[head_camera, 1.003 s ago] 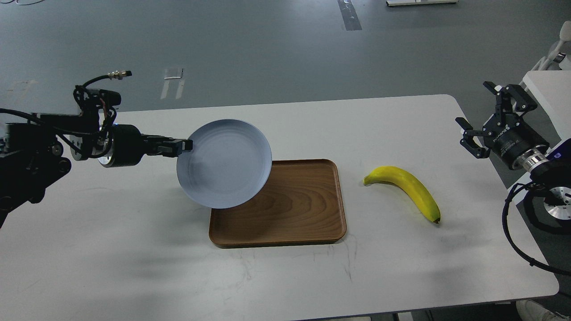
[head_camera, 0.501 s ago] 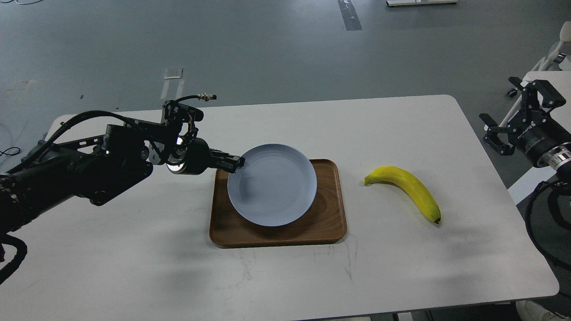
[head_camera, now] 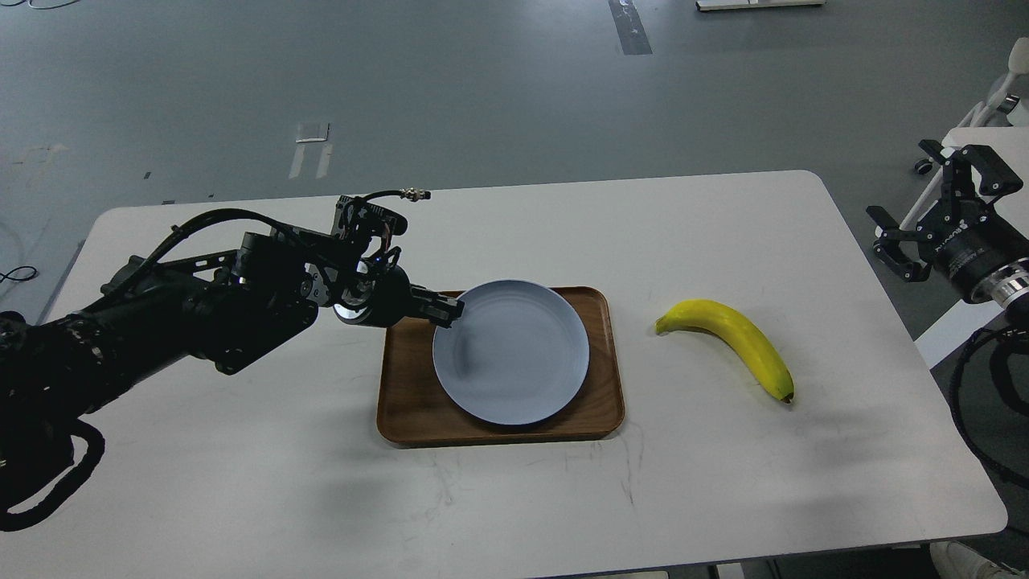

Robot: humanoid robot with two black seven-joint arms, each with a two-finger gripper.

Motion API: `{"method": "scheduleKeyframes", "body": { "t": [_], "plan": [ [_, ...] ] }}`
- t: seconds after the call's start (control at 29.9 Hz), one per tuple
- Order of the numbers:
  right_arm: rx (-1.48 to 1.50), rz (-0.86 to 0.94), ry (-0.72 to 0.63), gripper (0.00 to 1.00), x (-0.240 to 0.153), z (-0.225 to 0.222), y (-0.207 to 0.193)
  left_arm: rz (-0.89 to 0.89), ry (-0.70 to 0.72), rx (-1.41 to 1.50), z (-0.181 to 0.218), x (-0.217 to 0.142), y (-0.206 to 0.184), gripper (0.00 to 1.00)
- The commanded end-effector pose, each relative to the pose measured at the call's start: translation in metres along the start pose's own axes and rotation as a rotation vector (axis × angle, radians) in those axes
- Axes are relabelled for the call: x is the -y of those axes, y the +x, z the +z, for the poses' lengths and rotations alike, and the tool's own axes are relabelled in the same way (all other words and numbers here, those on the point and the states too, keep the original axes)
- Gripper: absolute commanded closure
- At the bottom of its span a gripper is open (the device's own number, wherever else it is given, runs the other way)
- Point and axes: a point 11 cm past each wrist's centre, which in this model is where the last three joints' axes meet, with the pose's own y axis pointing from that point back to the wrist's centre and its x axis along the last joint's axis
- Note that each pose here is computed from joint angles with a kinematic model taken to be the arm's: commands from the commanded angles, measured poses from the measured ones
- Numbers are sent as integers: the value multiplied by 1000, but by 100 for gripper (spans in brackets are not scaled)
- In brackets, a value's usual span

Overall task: Place banana on plate with both arms
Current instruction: 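Release the plate and withdraw the left gripper upward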

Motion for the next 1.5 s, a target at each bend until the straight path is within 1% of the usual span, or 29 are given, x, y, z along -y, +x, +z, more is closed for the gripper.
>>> {"method": "scheduleKeyframes", "body": {
  "t": [0.0, 0.07, 0.1, 0.17, 0.2, 0.23, 0.27, 0.3, 0.4, 0.47, 0.57, 0.64, 0.7, 0.74, 0.77, 0.84, 0.9, 0.97, 1.0, 1.07, 1.1, 1.17, 1.2, 1.27, 1.37, 1.47],
  "plan": [
    [0, -1, -2, 0, 0, 1, 0, 0, 8, -5, 0, 3, 0, 100],
    [0, -1, -2, 0, 0, 1, 0, 0, 9, -6, -1, 3, 0, 100],
    [0, -1, -2, 0, 0, 1, 0, 4, 7, -9, 0, 3, 2, 86],
    [0, -1, -2, 0, 0, 1, 0, 4, 3, -13, 0, 3, 2, 65],
    [1, 0, -3, 0, 0, 1, 0, 6, 2, -14, 1, 2, 2, 49],
    [0, -1, -2, 0, 0, 1, 0, 7, 1, -13, 1, 2, 3, 37],
    [1, 0, -3, 0, 0, 1, 0, 7, 1, -13, 1, 2, 3, 32],
    [1, 0, -3, 0, 0, 1, 0, 10, 2, -10, 1, 1, 5, 22],
    [0, -1, -2, 0, 0, 1, 0, 14, -7, -5, 4, 0, 9, 9],
    [2, -1, -3, 0, 0, 2, -1, 24, -13, -1, 5, -2, 14, 4],
    [1, -2, -3, 0, 0, 2, -1, 61, -30, -20, 4, -12, 28, 4],
    [2, -1, -3, 0, 0, 2, -1, 120, -82, -114, 2, -24, 39, 3],
    [3, -3, -2, 0, 1, 2, -2, 232, -162, -283, -7, -47, 58, 3],
    [4, -4, -5, 0, 1, 3, -2, 260, -185, -329, -9, -53, 61, 3],
    [5, -5, -5, 0, 1, 4, -2, 317, -244, -428, -13, -66, 67, 3],
    [5, -6, -4, 0, 2, 4, -3, 382, -295, -539, -22, -81, 72, 2],
    [7, -7, -5, 0, 2, 4, -4, 528, -379, -766, -45, -109, 79, 2],
    [7, -8, -6, 0, 2, 5, -4, 619, -423, -899, -62, -127, 77, 2],
    [7, -8, -6, 0, 2, 5, -4, 619, -423, -899, -62, -127, 77, 2],
    [6, -9, -9, 0, 2, 6, -4, 724, -441, -1051, -93, -152, 61, 2],
    [5, -10, -10, 0, 2, 6, -4, 747, -446, -1081, -100, -158, 57, 2],
    [-2, -14, -17, 0, 1, 7, -5, 838, -461, -1200, -126, -176, 33, 2],
    [-2, -14, -17, 0, 1, 7, -5, 838, -461, -1201, -126, -176, 33, 2],
    [-35, -39, -39, 0, 2, 11, -9, 934, -488, -1323, -146, -186, 2, 2],
    [-135, -106, -99, 0, 3, 18, -18, 1019, -504, -1423, -161, -191, -31, 2],
    [-242, -176, -157, 0, 4, 24, -27, 1039, -499, -1448, -166, -193, -42, 2]
  ]
}}
